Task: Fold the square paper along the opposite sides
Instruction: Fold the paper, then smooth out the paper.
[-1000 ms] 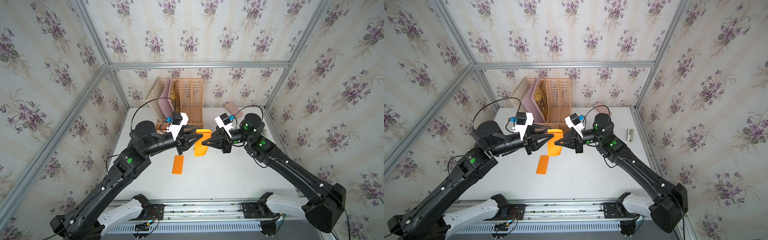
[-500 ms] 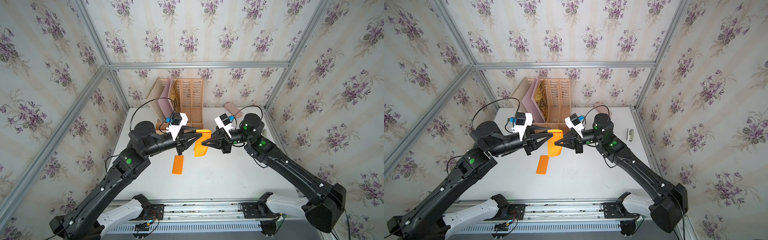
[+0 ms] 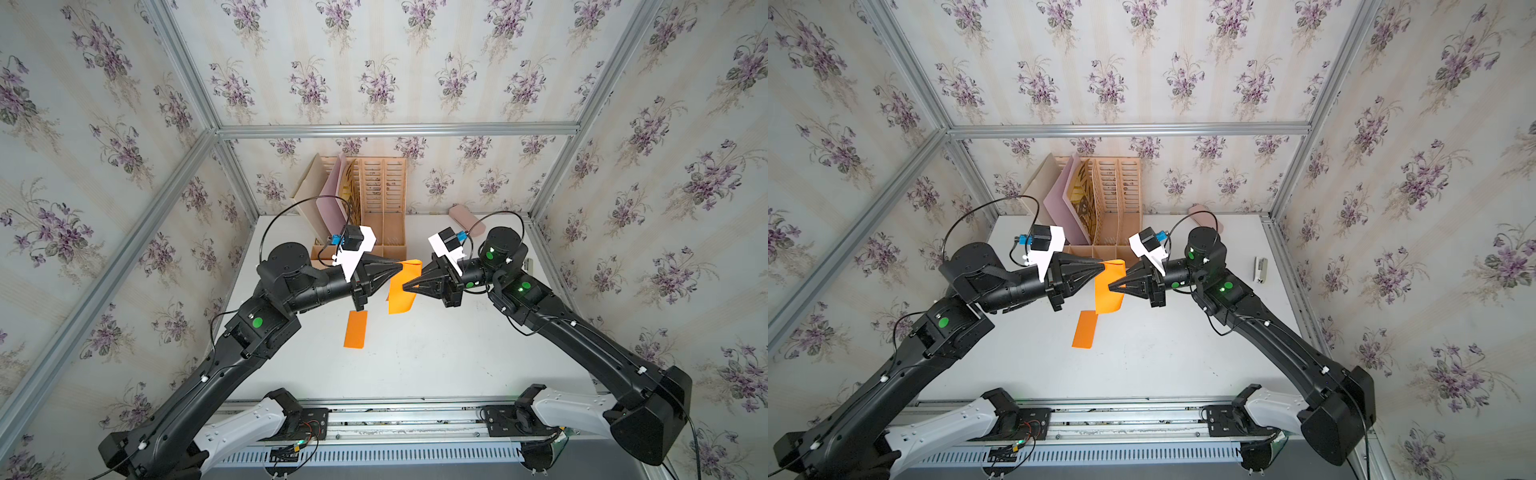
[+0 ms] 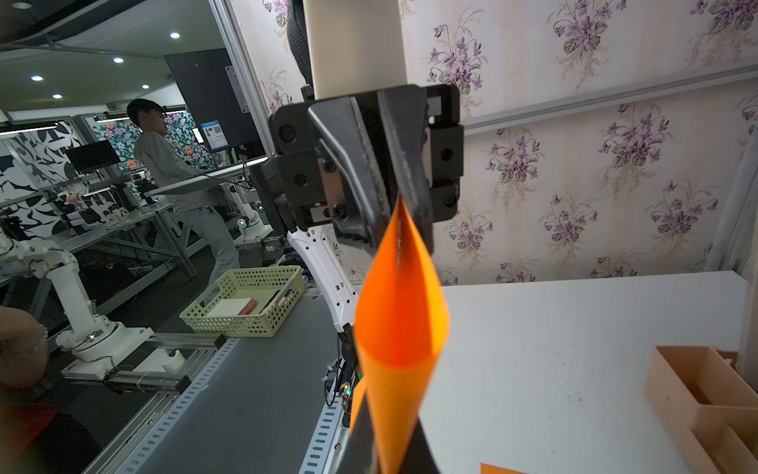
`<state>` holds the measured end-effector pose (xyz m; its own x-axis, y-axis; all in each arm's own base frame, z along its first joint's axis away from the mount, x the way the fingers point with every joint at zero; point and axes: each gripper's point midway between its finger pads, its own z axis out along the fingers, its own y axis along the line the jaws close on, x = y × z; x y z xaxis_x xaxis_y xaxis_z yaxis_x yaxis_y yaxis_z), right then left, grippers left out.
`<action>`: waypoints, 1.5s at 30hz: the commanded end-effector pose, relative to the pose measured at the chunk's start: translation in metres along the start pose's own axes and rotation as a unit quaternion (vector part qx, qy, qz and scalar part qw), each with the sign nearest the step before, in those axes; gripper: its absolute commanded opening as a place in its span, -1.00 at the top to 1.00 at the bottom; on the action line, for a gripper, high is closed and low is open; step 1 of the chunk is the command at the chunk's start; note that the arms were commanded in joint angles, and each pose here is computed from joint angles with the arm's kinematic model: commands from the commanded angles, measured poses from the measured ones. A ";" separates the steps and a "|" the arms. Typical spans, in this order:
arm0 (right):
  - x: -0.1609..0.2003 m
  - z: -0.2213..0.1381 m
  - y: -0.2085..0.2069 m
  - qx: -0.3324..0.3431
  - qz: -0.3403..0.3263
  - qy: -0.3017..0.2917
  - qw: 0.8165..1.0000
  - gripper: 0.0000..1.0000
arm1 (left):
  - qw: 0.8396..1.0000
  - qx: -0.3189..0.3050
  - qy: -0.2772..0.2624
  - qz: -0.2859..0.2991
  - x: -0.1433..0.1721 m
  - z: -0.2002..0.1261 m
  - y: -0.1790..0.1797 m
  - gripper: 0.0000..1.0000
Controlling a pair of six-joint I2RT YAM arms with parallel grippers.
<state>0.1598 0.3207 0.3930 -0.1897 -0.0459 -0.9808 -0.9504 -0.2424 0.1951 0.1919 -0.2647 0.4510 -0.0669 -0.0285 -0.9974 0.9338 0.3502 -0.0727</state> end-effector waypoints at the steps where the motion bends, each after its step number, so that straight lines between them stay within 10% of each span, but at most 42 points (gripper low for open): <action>1: -0.002 0.000 0.002 -0.004 -0.005 -0.001 1.000 1.00 | 1.000 0.011 -0.017 0.010 -0.009 -0.001 -0.005 0.90; 8: -0.004 0.000 0.003 -0.004 -0.009 0.000 1.000 1.00 | 1.000 0.017 -0.016 0.010 -0.009 -0.002 -0.007 1.00; 17: -0.022 -0.002 0.014 -0.017 -0.050 -0.002 0.999 0.30 | 0.999 0.039 -0.006 0.009 -0.004 -0.006 -0.017 1.00; 37: -0.024 -0.001 0.022 -0.042 -0.046 -0.003 0.998 0.99 | 0.999 0.040 0.010 0.009 0.005 -0.006 -0.017 1.00; 45: -0.018 -0.001 0.016 -0.026 -0.041 0.000 0.999 0.81 | 0.999 0.035 0.006 0.017 0.000 -0.012 -0.019 1.00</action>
<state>0.1493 0.3175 0.4142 -0.1246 -0.0245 -0.9919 -0.9471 -0.2950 0.1263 0.1707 -0.2642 0.4425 -0.0836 0.0097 -0.9965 0.9599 0.2692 -0.0779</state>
